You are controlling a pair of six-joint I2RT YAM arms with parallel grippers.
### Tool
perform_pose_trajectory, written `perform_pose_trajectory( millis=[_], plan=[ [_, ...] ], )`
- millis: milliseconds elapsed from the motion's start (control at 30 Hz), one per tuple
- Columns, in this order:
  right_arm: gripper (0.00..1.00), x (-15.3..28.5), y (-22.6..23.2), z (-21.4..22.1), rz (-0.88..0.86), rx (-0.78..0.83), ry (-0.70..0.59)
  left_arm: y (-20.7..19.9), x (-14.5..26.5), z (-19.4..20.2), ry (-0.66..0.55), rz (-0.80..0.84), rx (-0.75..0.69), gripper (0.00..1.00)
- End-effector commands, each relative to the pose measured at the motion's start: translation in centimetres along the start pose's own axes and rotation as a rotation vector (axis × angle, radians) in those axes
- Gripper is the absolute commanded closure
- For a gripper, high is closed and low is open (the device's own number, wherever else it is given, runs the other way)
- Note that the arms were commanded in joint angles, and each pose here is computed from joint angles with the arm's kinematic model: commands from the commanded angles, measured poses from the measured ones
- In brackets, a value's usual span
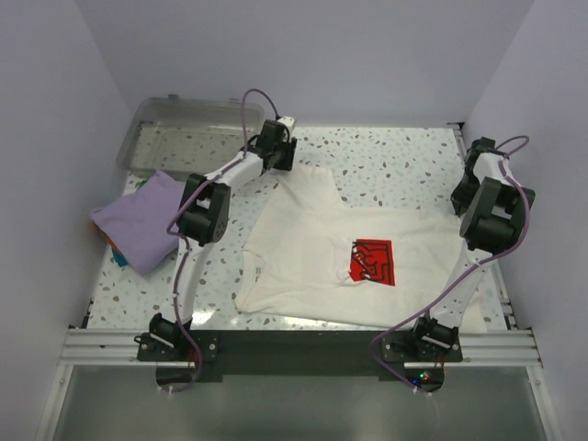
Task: Fold and stack the t-shirts
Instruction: Fold the tshirt
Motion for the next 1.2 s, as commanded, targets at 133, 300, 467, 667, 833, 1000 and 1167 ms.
perform_pose_trajectory(
  millis=[133,300,467,667,833,1000,1167],
  plan=[
    [1.00,1.6,0.1,0.4,-0.032,0.012,0.009,1.1,-0.8,-1.7,-0.061,-0.028,-0.005,0.55],
    [1.00,1.6,0.2,0.5,-0.025,0.021,0.011,1.2,-1.0,-1.7,-0.061,-0.035,-0.005,0.66],
    [1.00,2.1,0.5,0.4,-0.029,0.026,0.003,1.1,-1.4,-1.4,-0.055,-0.031,-0.010,0.80],
    [1.00,3.0,1.1,0.5,-0.040,0.030,-0.002,0.9,-1.3,-1.4,-0.054,-0.015,-0.009,1.00],
    [1.00,3.5,1.6,0.1,-0.044,0.014,-0.011,1.0,-0.2,-3.3,-0.127,-0.011,0.034,1.00],
    [1.00,4.2,2.4,-0.9,-0.057,-0.005,-0.025,0.9,1.0,-6.7,-0.225,0.030,0.075,1.00],
    [1.00,4.8,3.4,-2.4,-0.067,-0.031,-0.045,1.3,0.5,-8.6,-0.284,0.069,0.110,1.00]
  ],
)
Point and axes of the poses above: each gripper's point midway between its finger pads, its own x axis back along the fingers, its own y axis along the line the jaws close on, z = x × y, the point moved 3 cm from there along x, back along the fingers, and after that the axes turned 10 degrees about -x, right-handed, at the moved point
